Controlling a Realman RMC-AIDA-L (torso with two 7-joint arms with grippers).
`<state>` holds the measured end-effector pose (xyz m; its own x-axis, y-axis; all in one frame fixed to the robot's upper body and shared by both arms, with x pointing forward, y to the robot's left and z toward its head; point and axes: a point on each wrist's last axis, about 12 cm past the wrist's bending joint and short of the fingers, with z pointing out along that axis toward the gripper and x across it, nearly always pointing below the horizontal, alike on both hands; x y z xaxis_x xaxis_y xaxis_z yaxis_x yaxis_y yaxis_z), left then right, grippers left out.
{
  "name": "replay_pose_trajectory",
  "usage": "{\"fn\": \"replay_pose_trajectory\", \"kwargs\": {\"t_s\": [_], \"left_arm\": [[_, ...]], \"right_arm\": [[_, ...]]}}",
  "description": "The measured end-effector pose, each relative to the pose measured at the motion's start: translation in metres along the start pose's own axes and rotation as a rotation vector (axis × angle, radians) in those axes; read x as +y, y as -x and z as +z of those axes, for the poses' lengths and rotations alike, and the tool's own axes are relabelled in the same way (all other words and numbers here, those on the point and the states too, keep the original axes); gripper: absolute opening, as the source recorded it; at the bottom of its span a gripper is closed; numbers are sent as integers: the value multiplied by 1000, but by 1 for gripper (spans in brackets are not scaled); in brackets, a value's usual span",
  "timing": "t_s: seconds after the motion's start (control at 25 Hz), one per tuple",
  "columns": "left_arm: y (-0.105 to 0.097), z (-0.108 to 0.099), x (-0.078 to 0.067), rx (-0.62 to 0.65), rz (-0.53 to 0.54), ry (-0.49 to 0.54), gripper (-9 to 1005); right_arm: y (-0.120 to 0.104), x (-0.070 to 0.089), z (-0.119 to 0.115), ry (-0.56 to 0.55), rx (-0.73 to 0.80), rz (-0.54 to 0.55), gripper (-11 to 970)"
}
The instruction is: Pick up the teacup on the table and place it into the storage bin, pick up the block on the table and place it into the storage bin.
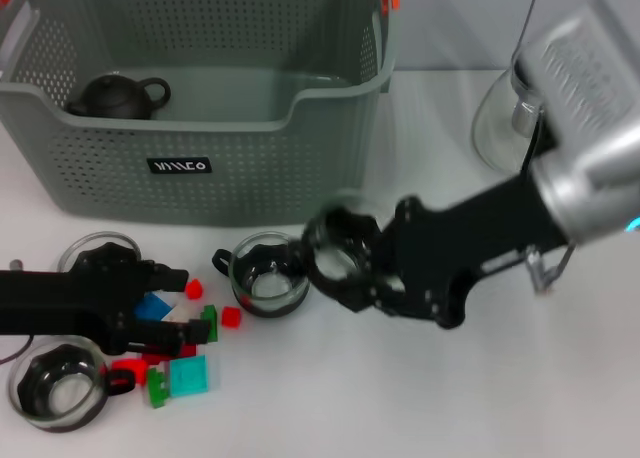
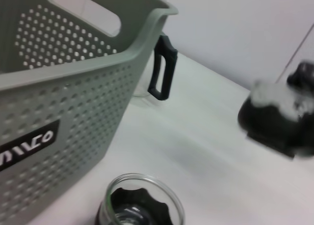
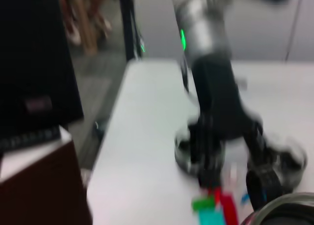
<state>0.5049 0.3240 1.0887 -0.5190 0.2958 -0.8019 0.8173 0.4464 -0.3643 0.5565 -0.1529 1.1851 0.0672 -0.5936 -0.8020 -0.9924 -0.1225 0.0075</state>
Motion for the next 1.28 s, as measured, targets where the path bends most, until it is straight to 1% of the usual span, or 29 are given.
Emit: {"fn": "replay_pose_trajectory", "kwargs": {"t_s": [0.12, 0.24, 0.36, 0.52, 0.72, 0.92, 1.12, 1.28], "left_arm": [[1, 7, -1, 14, 24, -19, 890], [1, 12, -2, 25, 42, -29, 889], [2, 14, -2, 30, 56, -36, 889], [2, 15, -3, 32, 79, -42, 889], [3, 17, -4, 22, 125, -55, 889], [4, 19, -4, 24, 157, -63, 889], [5, 20, -5, 25, 177, -70, 889], [8, 21, -5, 17, 183, -77, 889]], "right_arm": [[18, -5, -15, 8, -74, -6, 68], [35, -11, -24, 11, -135, -17, 67], [52, -18, -26, 7, -183, -11, 67], [75, -36, -21, -28, -214, 12, 68], [96, -72, 2, -141, -171, 92, 68], [106, -106, 33, -295, -91, 153, 67], [103, -128, 57, -448, -8, 172, 67], [96, -137, 75, -540, 58, 144, 68]]}}
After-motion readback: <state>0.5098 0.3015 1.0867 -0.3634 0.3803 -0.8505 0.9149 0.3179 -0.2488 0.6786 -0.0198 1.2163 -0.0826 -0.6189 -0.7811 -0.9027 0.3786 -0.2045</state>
